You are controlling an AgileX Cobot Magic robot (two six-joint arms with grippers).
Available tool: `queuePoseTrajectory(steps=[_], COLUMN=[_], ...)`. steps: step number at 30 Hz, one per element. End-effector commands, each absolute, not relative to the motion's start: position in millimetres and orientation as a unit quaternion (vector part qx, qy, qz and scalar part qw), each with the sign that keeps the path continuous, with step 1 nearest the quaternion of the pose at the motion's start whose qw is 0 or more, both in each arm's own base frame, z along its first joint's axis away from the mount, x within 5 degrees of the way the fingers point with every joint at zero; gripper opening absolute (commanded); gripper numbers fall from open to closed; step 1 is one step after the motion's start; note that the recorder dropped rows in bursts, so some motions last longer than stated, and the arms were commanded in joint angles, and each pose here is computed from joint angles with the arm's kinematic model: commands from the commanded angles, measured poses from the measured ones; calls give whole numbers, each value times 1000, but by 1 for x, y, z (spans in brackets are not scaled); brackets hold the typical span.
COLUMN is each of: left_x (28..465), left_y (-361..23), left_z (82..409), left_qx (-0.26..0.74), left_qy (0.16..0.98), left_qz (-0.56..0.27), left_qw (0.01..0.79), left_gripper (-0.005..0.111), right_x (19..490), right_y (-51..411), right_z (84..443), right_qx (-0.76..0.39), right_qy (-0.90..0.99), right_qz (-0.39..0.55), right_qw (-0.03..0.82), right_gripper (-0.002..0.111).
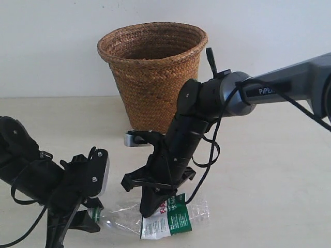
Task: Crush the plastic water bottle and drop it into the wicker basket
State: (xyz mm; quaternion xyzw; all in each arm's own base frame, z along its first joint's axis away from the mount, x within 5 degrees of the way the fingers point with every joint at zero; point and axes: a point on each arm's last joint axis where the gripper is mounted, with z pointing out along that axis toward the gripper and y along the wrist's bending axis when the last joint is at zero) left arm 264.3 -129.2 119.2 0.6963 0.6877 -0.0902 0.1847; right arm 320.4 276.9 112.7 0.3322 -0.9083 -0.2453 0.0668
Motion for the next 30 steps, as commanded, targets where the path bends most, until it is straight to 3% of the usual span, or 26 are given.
queuePoseTrajectory(steps=[1,9,19,23,30], left_x=[264,264,265,265,265], left_y=[-132,-131,-131,-131,-131], left_z=[121,121,121,121,121], left_qx=[686,684,683,683,683], left_qy=[696,699,699,699,699], left_qz=[-99,-99,-98,-98,-97], left_qw=[185,186,187,187,187], left_gripper=[4,4,4,4,4], right_x=[329,333,334,326,319], right_y=[248,247,249,240,242], right_z=[69,86,189,219,214], right_qx=[358,357,392,391,397], right_qy=[-918,-912,-889,-887,-886], right_qz=[-144,-171,-237,-245,-242], right_qw=[91,108,3,0,14], right_gripper=[0,0,0,0,0])
